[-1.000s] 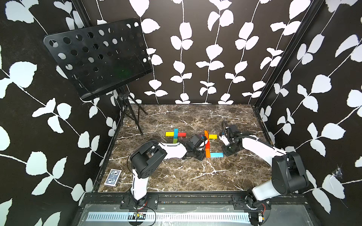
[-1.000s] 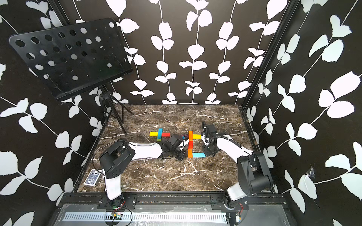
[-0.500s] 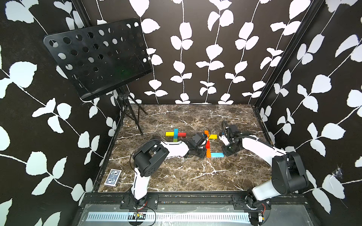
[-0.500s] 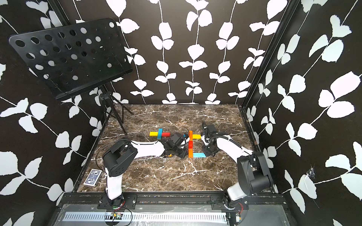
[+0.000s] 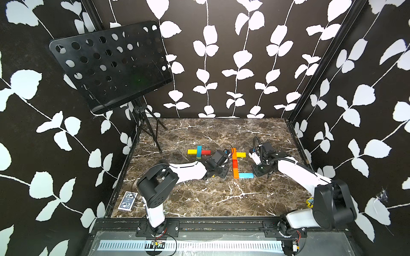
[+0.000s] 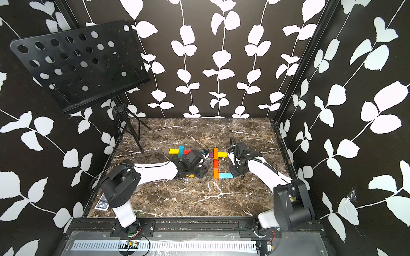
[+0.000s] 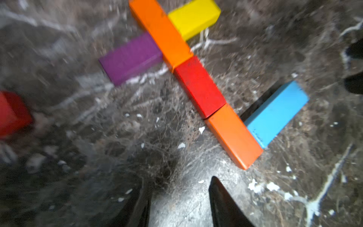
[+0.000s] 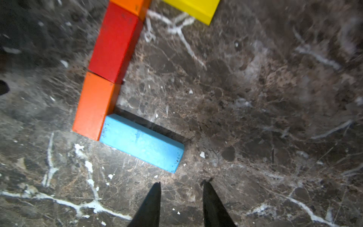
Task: Assemble the letter t with building blocks
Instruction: Adjust the building blocks at the center of the board, then reset both arms
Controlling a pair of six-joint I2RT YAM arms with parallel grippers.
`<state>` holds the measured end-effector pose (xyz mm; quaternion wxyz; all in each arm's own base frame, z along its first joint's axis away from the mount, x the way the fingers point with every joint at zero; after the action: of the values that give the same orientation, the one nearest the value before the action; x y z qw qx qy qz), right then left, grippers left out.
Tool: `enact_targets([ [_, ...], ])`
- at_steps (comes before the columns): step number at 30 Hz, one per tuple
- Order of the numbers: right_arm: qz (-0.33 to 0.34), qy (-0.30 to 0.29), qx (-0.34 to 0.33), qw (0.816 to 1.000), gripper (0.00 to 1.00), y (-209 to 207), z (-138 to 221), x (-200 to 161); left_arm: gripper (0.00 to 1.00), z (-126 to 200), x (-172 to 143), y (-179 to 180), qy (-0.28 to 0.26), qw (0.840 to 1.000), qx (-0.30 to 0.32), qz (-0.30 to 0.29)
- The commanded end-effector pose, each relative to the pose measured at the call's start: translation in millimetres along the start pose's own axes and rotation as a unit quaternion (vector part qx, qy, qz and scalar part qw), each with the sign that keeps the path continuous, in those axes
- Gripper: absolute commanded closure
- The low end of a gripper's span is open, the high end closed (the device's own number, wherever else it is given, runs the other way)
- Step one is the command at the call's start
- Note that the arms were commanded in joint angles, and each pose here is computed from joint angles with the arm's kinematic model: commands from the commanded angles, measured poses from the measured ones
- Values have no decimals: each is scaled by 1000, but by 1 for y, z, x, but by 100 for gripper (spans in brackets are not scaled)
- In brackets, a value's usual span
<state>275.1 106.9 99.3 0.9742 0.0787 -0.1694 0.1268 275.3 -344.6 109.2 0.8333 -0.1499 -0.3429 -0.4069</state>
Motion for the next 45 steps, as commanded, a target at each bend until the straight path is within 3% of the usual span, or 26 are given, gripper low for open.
enact_targets([
  [1,-1,-56,22,998,64,7,19,19,39,48,45,8,-85,994,23,-64],
  [2,-4,-76,26,997,60,8,24,21,31,57,45,7,-92,993,22,-72],
  [3,-11,-95,31,995,53,8,25,22,2,64,44,9,-97,992,28,-74],
  [5,-41,-148,49,987,41,6,29,24,1,73,29,14,-102,991,45,-79],
  [6,-59,-163,54,983,11,3,30,23,1,75,19,18,-101,990,58,-77],
  [7,-79,-173,55,980,1,-1,31,21,1,78,6,23,-98,990,72,-75],
  [11,-102,-177,51,977,1,-10,38,9,1,101,-41,55,-72,983,162,-53],
  [14,-136,-215,28,967,1,-35,47,4,1,133,-86,105,-59,962,265,4],
  [17,-196,-286,4,938,1,-74,52,5,1,170,-130,153,-107,922,351,121],
  [19,-229,-313,-19,921,1,-99,53,5,1,183,-150,166,-164,899,366,176],
  [21,-232,-317,-48,918,1,-115,50,5,1,192,-162,171,-192,885,369,208],
  [23,-220,-319,-75,919,1,-125,44,6,1,201,-161,170,-204,886,360,211],
  [25,-214,-323,-98,917,1,-134,39,5,1,216,-145,166,-207,896,352,176],
  [28,-219,-354,-110,902,1,-143,27,3,1,233,-146,176,-157,890,407,134],
  [29,-223,-356,-106,901,1,-144,26,4,1,234,-153,183,-141,880,434,135],
  [30,-217,-362,-105,900,1,-145,28,8,1,235,-152,184,-132,882,433,133],
  [32,-215,-385,-112,890,1,-149,30,14,1,230,-150,189,-123,882,442,106],
  [34,-219,-401,-127,881,1,-157,31,19,1,227,-155,199,-109,867,477,91],
  [40,-205,-438,-101,870,1,-162,24,53,1,197,-169,207,-121,871,470,76],
  [41,-190,-441,-95,872,1,-161,21,58,1,197,-167,211,-124,869,473,79],
  [45,-153,-407,-88,896,1,-151,3,72,1,186,-162,225,-114,884,446,84],
])
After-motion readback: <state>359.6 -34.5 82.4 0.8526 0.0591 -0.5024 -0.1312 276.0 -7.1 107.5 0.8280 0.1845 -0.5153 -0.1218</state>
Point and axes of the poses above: each gripper's point midway between its finger pads, its own z axis back along the fingers, its own y axis along the line the jaws close on, x = y × z, the point moved 2 cm from there along z, back along the fingers, and after that the axes turned 11 degrees about -z, right-handed, at the moved point
